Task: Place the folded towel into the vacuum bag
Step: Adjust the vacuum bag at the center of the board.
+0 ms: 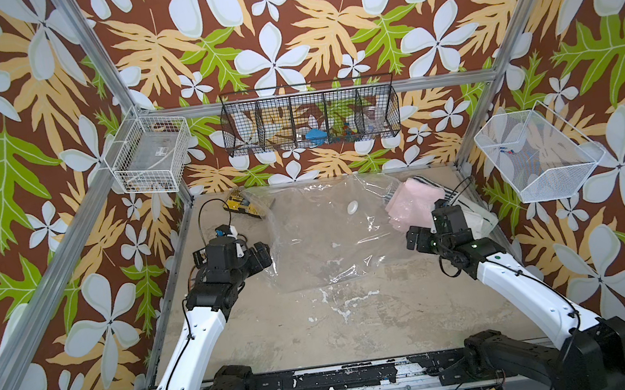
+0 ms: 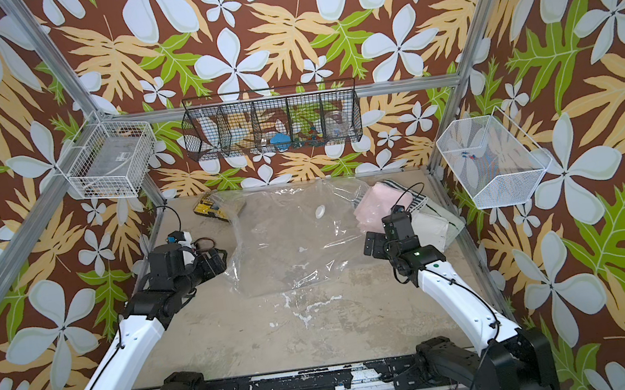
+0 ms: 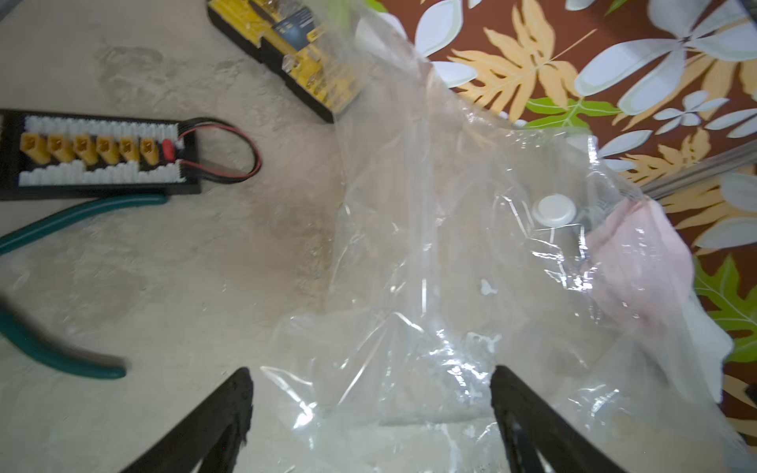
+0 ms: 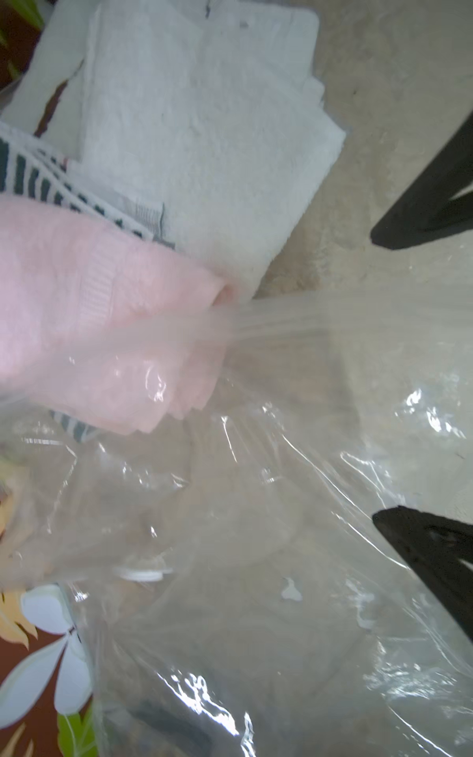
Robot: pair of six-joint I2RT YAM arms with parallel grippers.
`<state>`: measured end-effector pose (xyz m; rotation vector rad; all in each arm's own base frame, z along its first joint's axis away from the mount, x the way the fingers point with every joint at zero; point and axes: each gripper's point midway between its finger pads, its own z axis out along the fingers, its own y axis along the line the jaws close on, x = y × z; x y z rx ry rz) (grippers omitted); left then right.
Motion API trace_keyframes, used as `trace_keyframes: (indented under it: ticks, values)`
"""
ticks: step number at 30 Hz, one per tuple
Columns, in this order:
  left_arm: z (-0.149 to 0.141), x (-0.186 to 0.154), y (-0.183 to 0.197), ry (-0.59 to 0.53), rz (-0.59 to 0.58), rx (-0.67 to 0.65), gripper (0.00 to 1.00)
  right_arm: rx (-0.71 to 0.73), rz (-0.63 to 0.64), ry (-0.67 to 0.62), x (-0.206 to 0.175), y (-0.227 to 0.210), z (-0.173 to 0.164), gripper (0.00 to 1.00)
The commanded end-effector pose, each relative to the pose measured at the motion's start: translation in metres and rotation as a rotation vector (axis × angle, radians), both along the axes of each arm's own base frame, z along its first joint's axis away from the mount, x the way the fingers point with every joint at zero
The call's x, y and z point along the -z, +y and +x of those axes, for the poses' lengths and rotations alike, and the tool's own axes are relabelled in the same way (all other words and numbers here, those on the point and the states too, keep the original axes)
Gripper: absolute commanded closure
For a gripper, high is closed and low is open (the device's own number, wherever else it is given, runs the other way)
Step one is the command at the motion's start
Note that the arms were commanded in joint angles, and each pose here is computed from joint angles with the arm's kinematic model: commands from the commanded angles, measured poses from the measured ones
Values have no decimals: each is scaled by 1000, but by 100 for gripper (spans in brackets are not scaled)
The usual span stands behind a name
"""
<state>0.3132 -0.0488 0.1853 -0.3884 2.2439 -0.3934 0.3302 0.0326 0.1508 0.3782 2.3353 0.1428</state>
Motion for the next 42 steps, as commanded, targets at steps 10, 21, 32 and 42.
trace_keyframes:
  ticks: [10, 21, 32, 42]
  values:
    - [-15, 65, -23, 81, -374, -63, 12, 29, 186, 92, 39, 5, 10, 33]
    - [27, 44, 17, -34, -305, -211, 63, -162, 406, 175, 50, 73, -73, 100]
    - [60, 11, 80, -60, -166, -321, 70, -344, 381, 291, 69, 118, -137, 63]
    - [31, -42, 46, -103, -118, -193, 41, -110, 207, 124, 15, 36, -63, 14]
